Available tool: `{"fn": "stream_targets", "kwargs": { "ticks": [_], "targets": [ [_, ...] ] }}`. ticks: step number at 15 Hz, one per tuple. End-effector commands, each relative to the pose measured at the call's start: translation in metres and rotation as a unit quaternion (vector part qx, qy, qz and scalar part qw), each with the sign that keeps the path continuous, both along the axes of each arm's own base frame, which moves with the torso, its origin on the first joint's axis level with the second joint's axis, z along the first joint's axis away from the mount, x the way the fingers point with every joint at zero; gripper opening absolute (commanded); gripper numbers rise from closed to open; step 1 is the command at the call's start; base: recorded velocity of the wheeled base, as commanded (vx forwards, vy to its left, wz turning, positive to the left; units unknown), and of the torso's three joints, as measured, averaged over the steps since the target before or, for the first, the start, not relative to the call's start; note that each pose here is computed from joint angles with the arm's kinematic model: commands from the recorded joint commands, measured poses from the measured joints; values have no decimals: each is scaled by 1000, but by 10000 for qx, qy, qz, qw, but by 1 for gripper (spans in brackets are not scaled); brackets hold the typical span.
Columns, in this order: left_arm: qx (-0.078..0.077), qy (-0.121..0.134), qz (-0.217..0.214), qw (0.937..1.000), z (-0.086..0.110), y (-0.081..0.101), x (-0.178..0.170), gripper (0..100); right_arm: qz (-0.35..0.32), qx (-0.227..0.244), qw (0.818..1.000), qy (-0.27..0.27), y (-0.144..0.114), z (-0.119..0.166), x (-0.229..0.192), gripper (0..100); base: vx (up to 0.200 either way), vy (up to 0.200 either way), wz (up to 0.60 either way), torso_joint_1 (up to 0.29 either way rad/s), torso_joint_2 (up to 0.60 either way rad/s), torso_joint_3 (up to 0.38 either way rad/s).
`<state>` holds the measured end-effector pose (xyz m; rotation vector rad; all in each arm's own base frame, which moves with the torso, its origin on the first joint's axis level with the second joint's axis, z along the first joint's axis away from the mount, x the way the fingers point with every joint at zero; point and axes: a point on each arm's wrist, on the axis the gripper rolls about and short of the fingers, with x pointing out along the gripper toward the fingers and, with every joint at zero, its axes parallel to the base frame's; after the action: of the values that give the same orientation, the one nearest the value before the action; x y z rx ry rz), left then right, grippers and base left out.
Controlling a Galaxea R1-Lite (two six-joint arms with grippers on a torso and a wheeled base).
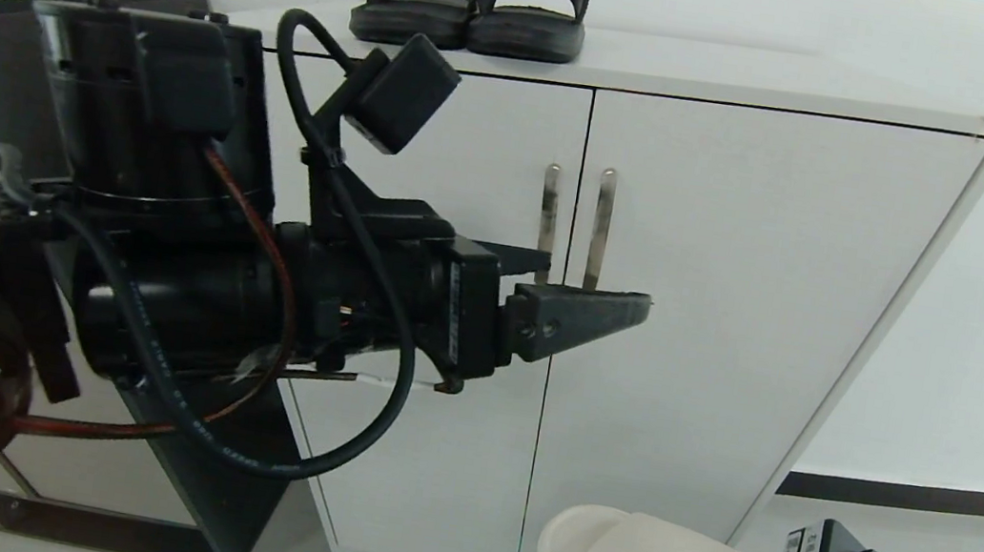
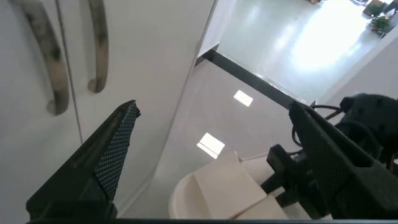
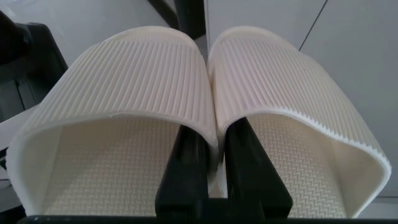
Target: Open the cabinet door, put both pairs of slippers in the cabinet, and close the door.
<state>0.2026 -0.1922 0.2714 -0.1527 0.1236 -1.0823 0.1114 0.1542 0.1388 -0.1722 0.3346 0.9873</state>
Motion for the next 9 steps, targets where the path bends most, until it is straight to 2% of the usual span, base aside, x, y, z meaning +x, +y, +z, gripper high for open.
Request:
{"fn": "stream_targets", "kwargs": {
  "ticks": [1, 2, 3, 5, 9],
  "targets": [
    [5, 118, -50, 9999, -2, -16, 15, 100, 27, -37, 10000, 4, 1, -1, 0, 0, 0, 0, 0, 0, 0, 0],
    [-76, 243, -45, 9997, 2, -23, 22, 100, 35, -24, 10000, -5, 1, -1, -1, 0, 0, 0, 0, 0, 0, 0],
    [-119, 249, -37, 9996, 4, -27, 28, 100, 50, -18, 10000, -9, 1, -1, -1, 0, 0, 0, 0, 0, 0, 0],
    [-125, 241, 24, 9996, 3, -34, 37, 100, 58, -37, 10000, 4, 1, -1, -1, 0, 0, 0, 0, 0, 0, 0],
    [-133, 208, 414, 9988, 3, -30, 56, 100, 81, -55, 10000, 18, 2, -2, -2, 0, 0, 0, 0, 0, 0, 0]
  ]
}}
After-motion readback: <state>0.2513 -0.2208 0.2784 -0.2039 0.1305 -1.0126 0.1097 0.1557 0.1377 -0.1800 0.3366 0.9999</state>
